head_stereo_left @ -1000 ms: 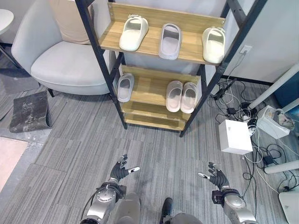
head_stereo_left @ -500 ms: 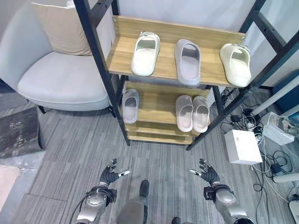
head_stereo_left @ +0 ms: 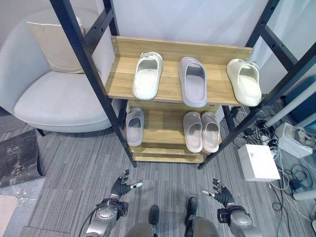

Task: Arrange the slippers neatly on the shoe rack.

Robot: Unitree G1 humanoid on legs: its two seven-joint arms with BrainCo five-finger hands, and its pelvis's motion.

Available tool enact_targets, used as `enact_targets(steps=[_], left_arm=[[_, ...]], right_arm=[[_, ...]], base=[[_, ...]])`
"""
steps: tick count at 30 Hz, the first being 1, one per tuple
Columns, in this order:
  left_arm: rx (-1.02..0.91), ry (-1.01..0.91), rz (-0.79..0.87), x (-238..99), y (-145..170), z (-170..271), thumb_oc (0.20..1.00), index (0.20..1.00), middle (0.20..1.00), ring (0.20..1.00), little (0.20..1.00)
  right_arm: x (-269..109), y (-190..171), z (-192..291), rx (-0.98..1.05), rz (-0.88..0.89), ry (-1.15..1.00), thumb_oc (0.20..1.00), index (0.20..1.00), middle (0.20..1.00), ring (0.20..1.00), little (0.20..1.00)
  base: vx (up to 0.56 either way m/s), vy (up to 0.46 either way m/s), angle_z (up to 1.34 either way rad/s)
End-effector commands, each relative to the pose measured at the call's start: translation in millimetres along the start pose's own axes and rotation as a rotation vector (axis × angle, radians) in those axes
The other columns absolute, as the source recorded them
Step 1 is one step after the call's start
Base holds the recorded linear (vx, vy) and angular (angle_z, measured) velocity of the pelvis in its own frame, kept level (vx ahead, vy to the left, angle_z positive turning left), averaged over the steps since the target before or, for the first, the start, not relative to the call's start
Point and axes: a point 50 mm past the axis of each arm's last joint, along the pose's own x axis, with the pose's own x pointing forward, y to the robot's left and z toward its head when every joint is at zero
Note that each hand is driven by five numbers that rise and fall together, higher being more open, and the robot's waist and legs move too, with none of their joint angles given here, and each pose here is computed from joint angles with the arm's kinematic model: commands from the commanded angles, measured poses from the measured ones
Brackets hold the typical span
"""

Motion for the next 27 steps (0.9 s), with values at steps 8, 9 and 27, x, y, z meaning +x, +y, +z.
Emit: enact_targets(steps=[8, 9, 27], left_arm=[[-0.011, -0.111, -0.027, 11, -11, 29, 1.0, 1.0, 1.0, 1.0, 1.0], [-0.02, -0.115, -0.025, 11, -11, 29, 1.0, 1.0, 1.0, 1.0, 1.0], [0.069, -0.104, 0.038, 6, -7, 17, 1.0, 1.0, 1.0, 1.0, 1.0]], right_arm=[[6, -23, 31, -0.013, -0.044, -0.124, 1.0, 1.0, 1.0, 1.0, 1.0], [6, -24, 32, -0.014, -0.047, -0.126, 1.0, 1.0, 1.0, 1.0, 1.0], [-54, -31, 124, -0.928, -0.175, -0.711, 1.0, 1.0, 1.0, 1.0, 1.0]], base=[[0.09, -0.08, 0.09], [0.01, -0.049, 0.29], [0.08, 0.057, -0.04]])
